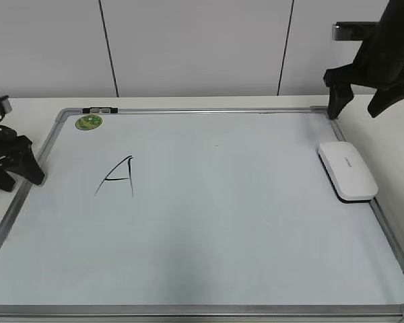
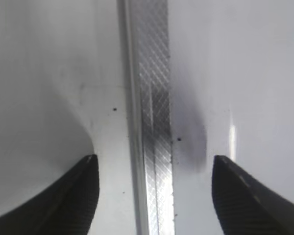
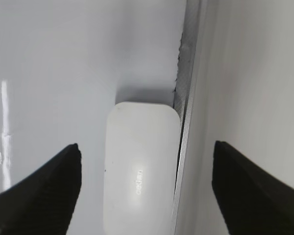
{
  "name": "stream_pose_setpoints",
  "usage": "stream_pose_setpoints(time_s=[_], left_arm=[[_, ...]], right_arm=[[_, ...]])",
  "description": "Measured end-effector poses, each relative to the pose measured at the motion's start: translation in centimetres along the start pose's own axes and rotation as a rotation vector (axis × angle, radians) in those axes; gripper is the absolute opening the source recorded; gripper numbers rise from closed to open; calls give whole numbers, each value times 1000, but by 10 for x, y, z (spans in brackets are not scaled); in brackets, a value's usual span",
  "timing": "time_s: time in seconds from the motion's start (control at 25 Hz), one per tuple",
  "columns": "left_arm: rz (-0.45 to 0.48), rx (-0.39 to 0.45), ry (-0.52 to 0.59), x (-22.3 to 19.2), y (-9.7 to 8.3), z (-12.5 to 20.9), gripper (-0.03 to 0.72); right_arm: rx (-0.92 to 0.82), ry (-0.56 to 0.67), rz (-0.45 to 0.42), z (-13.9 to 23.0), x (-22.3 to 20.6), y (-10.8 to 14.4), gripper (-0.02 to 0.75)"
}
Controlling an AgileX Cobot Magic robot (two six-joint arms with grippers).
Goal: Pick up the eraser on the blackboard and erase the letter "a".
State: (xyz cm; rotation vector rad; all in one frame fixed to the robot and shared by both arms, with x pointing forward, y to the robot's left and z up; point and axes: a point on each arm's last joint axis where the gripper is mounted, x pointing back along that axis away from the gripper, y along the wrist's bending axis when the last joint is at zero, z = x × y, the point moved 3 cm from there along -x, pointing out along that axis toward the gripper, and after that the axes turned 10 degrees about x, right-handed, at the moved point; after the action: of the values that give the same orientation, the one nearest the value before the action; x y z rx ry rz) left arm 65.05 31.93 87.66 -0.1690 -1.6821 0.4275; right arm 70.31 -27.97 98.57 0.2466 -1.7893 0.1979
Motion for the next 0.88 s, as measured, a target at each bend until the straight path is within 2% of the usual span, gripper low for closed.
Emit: stream_pose_setpoints(time_s=[0.24,0.52,0.68,0.88], left_arm=[[42,-43,-43,50,-26,-16,566],[74,-26,-63,115,-55,-9,567],[31,-36,-133,154,-72,4,567],[-42,-148,-244,204,-111,34,567]], right_arm=[[12,-107,27,1,56,3,608],[22,-264,46,14,135,14,596],[24,-349,46,37,181,24,596],[29,-408,60,80,222,37,595]])
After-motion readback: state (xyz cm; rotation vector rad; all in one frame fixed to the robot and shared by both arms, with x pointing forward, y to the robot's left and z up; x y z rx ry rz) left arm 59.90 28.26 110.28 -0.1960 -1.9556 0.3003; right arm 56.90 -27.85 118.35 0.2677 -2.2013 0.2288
